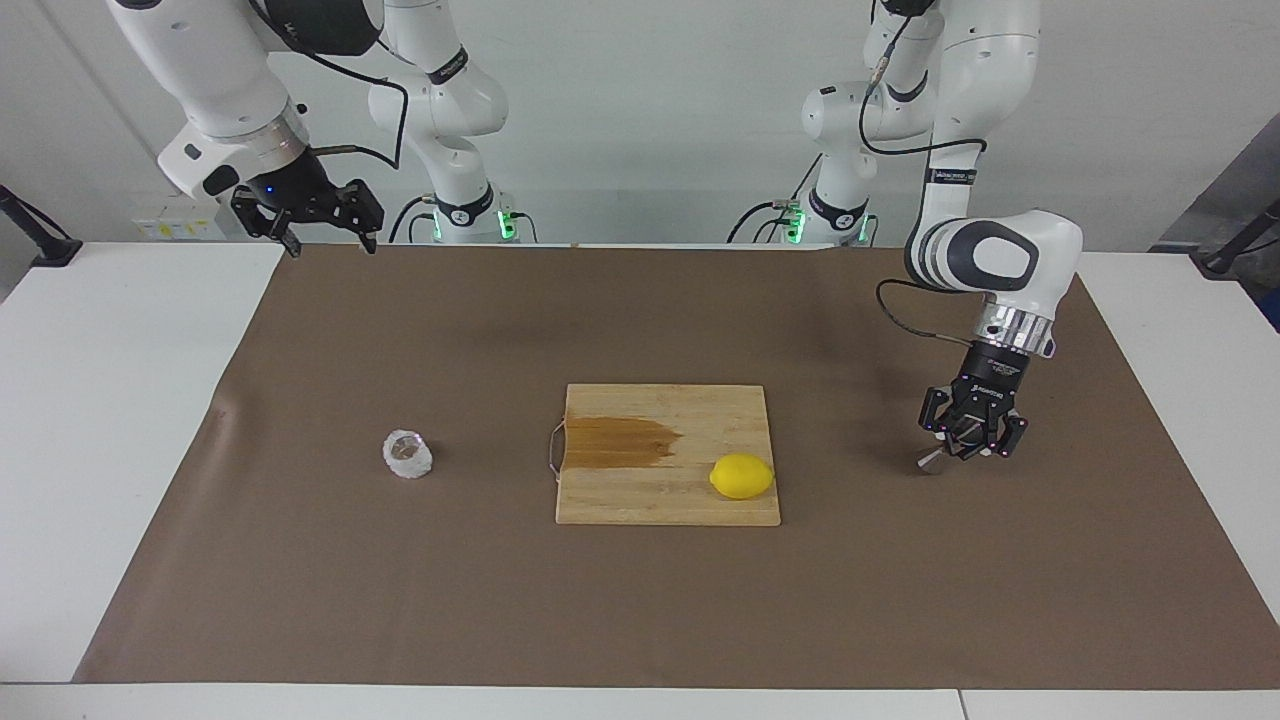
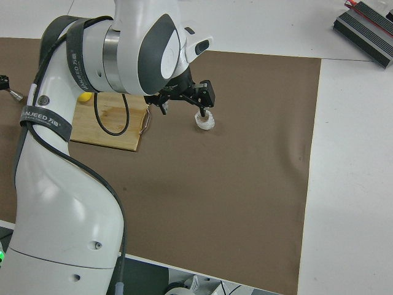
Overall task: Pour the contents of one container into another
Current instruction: 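Lift the metal cup with the left gripper and carry it toward the board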
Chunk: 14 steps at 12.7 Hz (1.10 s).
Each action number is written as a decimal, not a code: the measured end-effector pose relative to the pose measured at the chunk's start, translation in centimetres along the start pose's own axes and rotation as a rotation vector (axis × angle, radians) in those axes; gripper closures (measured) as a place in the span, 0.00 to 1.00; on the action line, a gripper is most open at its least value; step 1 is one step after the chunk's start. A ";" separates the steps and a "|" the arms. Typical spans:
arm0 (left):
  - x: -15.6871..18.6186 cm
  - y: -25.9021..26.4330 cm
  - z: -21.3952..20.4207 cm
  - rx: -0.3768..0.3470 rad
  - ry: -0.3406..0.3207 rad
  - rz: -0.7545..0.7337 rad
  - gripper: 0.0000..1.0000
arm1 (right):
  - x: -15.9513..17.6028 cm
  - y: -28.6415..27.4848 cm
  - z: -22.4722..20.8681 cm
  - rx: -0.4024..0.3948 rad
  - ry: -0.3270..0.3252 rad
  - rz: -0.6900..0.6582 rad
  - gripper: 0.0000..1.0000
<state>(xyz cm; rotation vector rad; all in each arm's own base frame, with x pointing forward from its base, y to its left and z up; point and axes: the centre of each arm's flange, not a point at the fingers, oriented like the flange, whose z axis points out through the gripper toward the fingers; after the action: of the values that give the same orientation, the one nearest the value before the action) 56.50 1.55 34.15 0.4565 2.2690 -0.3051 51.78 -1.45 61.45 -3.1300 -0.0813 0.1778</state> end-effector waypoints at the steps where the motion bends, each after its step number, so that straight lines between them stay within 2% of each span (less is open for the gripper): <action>1: -0.3 0.0 0.0 0.000 -0.005 0.002 0.85 | 0.0 0.0 0.0 0.000 0.000 0.000 0.00; 3: -0.9 -0.2 0.0 0.003 -0.015 0.009 0.88 | 0.0 0.0 0.0 0.000 0.000 0.000 0.00; 4: -1.2 -0.5 0.1 0.006 -0.019 0.015 0.96 | 0.0 0.0 0.0 0.000 0.000 0.000 0.00; 5: -1.6 -1.1 0.3 0.016 -0.023 0.026 0.98 | 0.0 0.0 0.0 0.000 0.000 0.000 0.00; 10: -3.2 -3.2 0.7 0.034 -0.040 0.054 0.99 | 0.0 0.0 0.0 0.000 0.000 0.000 0.00; 14: -7.3 -8.4 1.0 0.047 -0.092 0.090 1.00 | 0.0 0.0 0.0 0.000 0.000 0.000 0.00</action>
<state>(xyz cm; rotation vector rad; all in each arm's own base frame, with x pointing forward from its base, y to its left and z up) 58.24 -8.12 39.59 0.5569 2.1488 -0.3277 51.78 -1.45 61.45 -3.1300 -0.0813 0.1778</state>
